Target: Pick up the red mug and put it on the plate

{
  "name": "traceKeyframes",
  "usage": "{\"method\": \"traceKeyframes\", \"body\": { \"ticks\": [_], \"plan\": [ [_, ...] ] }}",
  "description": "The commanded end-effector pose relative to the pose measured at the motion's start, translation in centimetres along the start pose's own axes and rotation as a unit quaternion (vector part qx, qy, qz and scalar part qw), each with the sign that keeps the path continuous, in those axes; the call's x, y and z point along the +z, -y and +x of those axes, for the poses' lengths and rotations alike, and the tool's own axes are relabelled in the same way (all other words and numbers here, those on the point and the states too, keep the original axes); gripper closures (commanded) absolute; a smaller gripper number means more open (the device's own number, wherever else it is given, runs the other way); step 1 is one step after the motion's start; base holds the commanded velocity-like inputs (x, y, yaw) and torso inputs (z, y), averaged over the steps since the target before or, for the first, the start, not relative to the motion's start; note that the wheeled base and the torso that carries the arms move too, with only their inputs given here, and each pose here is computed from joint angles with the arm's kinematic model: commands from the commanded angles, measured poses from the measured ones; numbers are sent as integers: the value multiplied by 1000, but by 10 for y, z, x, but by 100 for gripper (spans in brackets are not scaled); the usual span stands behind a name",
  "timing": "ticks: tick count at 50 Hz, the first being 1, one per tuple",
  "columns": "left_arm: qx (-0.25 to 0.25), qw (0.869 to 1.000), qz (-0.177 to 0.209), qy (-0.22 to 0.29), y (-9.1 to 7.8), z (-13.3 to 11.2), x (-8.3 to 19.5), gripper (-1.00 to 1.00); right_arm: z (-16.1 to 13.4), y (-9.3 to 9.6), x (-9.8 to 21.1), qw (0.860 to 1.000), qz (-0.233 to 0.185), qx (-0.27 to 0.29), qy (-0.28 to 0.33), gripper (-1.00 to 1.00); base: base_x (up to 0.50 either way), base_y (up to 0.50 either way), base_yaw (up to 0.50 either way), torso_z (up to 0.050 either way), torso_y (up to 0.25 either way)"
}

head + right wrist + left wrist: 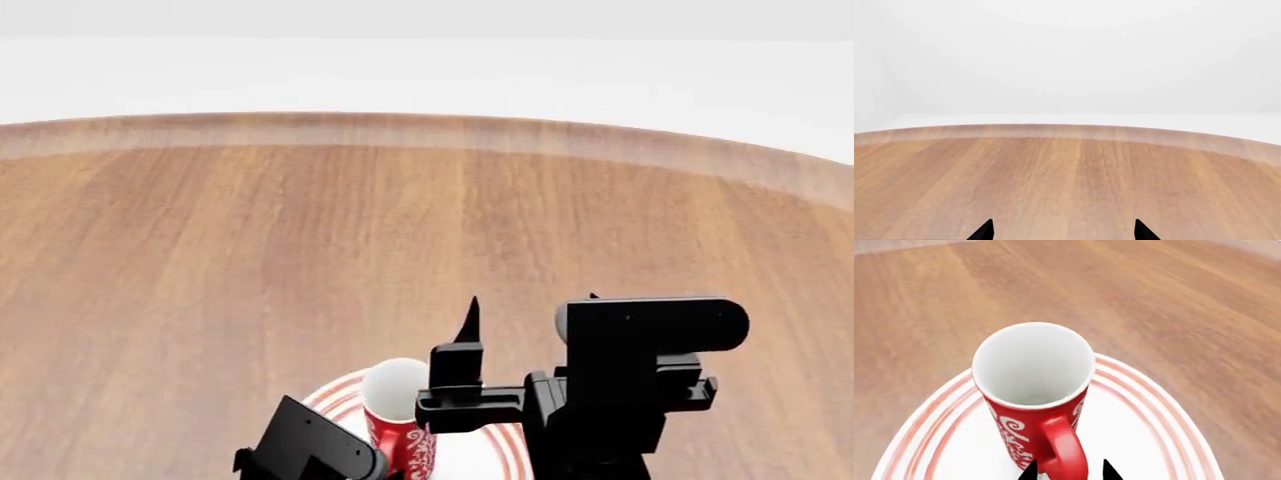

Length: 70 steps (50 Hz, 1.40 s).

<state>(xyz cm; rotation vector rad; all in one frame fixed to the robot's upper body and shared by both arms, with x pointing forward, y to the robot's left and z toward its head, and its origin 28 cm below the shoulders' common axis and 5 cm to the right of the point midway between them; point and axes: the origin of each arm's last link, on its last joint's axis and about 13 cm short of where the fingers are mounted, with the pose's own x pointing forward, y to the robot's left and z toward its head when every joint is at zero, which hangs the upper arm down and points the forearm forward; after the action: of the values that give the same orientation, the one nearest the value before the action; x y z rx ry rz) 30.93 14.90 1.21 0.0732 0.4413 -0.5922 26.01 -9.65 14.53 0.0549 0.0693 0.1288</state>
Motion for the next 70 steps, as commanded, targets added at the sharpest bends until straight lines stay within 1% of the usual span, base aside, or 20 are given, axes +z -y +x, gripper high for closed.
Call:
{"method": "traceKeyframes", "body": {
  "ticks": [1,14,24,27,28,31,37,44,46,49,50,52,53,54,55,56,58,63,66,70],
  "plan": [
    [0,1000,-2,-13,2,2,-4,-100,0,0,-1,1000,0,0,-1,-100,0,0,0,0,0],
    [-5,1000,-5,-9,6,-5,-1,-100,0,-1,0,1000,-1,2,-1,-100,0,0,0,0,0],
    [16,999,-10,27,8,-49,23,-100,1,0,-1,1000,-3,2,-3,-100,0,0,0,0,0],
    [29,999,-12,42,5,-60,30,-100,1,-1,-2,1000,-3,2,-4,-100,0,0,0,0,0],
    [46,997,-13,55,1,-65,34,-100,1,-1,-2,1000,-3,2,-5,-100,0,0,0,0,0],
    [52,995,-25,76,-6,-75,43,-100,1,-2,-2,1000,-4,2,-5,-100,0,0,0,0,0],
    [79,990,-37,113,-15,-82,53,-100,2,-2,-3,1000,-4,2,-6,-100,0,0,0,0,0],
    [90,985,-50,140,-21,-89,61,-100,4,-2,-4,1000,-4,2,-7,-100,0,0,0,0,0],
    [94,982,-58,155,-23,-92,64,-100,4,-2,-4,1000,-4,2,-7,-100,0,0,0,0,0],
    [120,975,-60,179,-28,-94,68,-100,5,-2,-5,1000,-5,1,-7,-100,0,0,0,0,0],
    [142,970,-61,187,-30,-94,69,-100,5,-2,-5,1000,-4,2,-7,-100,0,0,0,0,0],
    [154,967,-62,192,-32,-93,69,-100,5,-2,-5,1000,-5,2,-7,-100,0,0,0,0,0],
    [182,961,-58,201,-35,-93,70,-100,5,-2,-5,1000,-6,3,-7,-100,0,0,0,0,0],
    [186,959,-60,206,-36,-93,71,-100,4,-2,-5,1000,-6,3,-7,-100,0,0,0,0,0],
    [212,952,-58,215,-38,-93,72,-100,4,-2,-5,1000,-6,3,-7,-100,0,0,0,0,0],
    [222,949,-51,219,-39,-93,72,-100,5,-2,-5,1000,-5,3,-7,-100,0,0,0,0,0],
    [226,947,-56,221,-40,-93,73,-100,5,-2,-5,1000,-6,3,-7,-100,0,0,0,0,0],
    [235,943,-40,235,-38,-95,75,-100,5,-2,-4,1000,-6,3,-6,-100,0,0,0,0,0],
    [246,937,-39,245,-37,-98,77,-100,4,-2,-4,1000,-6,3,-5,-100,0,0,0,0,0],
    [249,935,-39,248,-36,-99,79,-100,4,-2,-4,1000,-6,2,-4,-100,0,0,0,0,0]
  ]
}}
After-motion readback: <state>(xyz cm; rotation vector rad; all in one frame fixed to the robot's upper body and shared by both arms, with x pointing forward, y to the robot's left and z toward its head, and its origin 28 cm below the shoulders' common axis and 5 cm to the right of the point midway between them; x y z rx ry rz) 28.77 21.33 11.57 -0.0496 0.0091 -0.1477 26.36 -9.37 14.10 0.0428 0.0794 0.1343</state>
